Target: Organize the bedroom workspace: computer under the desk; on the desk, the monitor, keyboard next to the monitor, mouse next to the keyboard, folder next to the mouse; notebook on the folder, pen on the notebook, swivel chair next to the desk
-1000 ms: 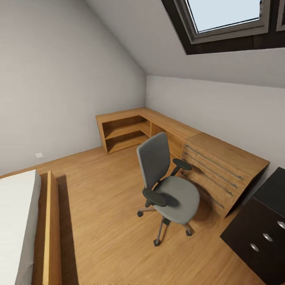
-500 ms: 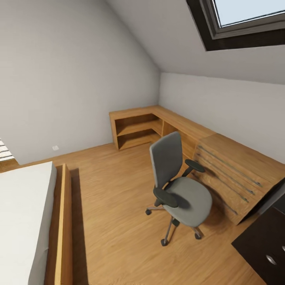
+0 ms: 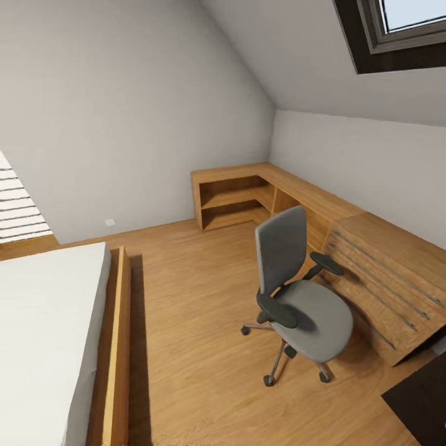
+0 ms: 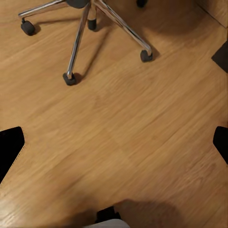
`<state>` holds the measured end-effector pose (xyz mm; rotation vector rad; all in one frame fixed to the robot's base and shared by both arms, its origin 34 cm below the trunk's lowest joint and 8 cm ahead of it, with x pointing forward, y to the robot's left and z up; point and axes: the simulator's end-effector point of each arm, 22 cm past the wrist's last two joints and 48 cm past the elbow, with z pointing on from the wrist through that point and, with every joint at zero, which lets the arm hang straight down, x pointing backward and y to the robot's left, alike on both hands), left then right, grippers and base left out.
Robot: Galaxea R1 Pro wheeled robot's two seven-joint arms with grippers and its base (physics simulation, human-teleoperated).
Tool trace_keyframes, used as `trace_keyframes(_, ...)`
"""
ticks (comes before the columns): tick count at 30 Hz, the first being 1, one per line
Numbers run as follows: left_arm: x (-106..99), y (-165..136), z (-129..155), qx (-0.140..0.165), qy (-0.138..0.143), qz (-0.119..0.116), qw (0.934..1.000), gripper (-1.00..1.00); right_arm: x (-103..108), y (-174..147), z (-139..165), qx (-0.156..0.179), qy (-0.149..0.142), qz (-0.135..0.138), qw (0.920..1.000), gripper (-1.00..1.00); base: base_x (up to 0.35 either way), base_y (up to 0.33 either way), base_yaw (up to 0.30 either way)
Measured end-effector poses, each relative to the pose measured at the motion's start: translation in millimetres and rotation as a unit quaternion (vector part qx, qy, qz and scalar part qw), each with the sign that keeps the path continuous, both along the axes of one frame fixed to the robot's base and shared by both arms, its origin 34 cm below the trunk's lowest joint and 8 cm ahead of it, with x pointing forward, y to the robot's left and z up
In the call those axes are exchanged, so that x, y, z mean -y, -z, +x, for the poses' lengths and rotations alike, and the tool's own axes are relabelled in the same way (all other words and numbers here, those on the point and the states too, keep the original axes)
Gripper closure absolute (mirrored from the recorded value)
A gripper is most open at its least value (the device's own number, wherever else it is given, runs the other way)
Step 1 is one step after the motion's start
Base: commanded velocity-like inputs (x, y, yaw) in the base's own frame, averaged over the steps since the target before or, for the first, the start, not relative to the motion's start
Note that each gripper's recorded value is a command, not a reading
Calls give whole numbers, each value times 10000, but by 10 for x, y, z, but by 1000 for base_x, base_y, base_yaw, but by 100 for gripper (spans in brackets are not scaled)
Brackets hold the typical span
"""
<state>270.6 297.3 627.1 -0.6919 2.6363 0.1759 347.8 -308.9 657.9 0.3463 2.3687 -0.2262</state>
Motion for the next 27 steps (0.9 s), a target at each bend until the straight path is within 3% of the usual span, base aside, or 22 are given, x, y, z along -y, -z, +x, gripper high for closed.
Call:
trace_keyframes(2,-47,-14,22,65,-7,50,10000,-100,-26,-12,42,54,-21,14,10000,-100,3,0,237)
trace_keyframes(6,-288,-136,265,502,-37,307,9983,-100,-44,-90,420,320,-39,42,9995,-100,123,-10,239)
trace_keyframes(10,-307,-309,685,1043,-32,320,9940,-100,60,-194,781,575,-11,-20,9983,-100,272,-71,241)
trace_keyframes(13,-281,-342,765,1142,-39,289,9930,-100,124,-205,819,592,-9,-63,9982,-100,306,-89,192)
trace_keyframes(17,-106,-339,793,1172,60,178,9929,-100,121,-211,847,605,-75,-72,9981,-100,309,-105,56)
trace_keyframes(23,-8,-188,455,748,594,252,9951,-100,58,-207,864,595,-276,-67,9978,-100,239,-144,8)
trace_keyframes(27,80,-169,417,710,663,217,9950,-100,11,-206,879,595,-383,-59,9975,-100,72,-51,3)
